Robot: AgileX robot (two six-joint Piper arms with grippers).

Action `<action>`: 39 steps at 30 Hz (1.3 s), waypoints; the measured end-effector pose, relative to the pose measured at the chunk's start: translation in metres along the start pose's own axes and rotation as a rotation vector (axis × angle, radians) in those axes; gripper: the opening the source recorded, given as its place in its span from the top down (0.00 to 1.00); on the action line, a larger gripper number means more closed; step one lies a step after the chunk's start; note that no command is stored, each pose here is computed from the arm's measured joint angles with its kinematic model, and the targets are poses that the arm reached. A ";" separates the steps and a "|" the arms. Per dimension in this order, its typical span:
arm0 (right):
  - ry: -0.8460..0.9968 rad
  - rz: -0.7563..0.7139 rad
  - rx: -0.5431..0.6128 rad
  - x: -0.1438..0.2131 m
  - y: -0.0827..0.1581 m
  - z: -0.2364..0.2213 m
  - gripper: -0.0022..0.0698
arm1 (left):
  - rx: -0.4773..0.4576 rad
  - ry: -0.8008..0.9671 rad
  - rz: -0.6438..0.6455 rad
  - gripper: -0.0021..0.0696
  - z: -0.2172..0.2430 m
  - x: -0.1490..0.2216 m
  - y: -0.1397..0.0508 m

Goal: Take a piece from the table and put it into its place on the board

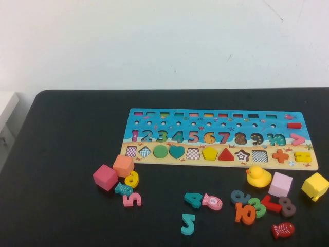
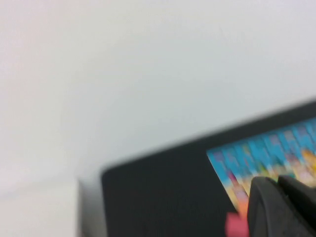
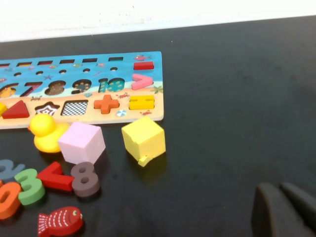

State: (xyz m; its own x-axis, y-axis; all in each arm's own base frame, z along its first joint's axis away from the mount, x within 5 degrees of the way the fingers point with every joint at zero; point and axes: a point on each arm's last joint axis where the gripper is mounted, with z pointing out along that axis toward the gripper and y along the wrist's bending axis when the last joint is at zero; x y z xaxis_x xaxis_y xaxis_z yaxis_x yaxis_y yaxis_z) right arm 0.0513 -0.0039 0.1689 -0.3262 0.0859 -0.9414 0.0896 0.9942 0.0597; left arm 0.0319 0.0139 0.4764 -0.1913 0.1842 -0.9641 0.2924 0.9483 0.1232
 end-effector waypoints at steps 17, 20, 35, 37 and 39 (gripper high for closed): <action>0.000 0.000 0.000 0.000 0.000 0.000 0.94 | 0.110 0.350 -0.091 0.97 0.036 0.062 -0.027; 0.000 0.000 0.000 0.000 0.000 0.000 0.94 | 0.136 0.400 -0.087 0.97 0.041 0.072 -0.032; 0.000 0.000 0.000 0.000 0.000 0.000 0.94 | 0.136 -0.191 -0.228 0.97 0.072 0.172 -0.051; 0.000 0.000 0.000 0.000 0.000 0.000 0.94 | 0.078 -0.210 -0.237 0.97 0.076 0.192 -0.050; 0.000 0.000 0.000 0.000 0.000 0.000 0.94 | -0.023 -0.164 -0.249 0.97 0.082 0.222 -0.048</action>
State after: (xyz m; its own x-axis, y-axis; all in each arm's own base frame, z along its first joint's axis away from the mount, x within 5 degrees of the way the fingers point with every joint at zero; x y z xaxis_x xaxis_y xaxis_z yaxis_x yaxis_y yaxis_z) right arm 0.0513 -0.0039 0.1689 -0.3262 0.0859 -0.9414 0.0896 0.9942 0.0597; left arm 0.0522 -0.0122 0.2374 -0.1001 -0.0969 -0.9902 0.2340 0.9650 -0.1181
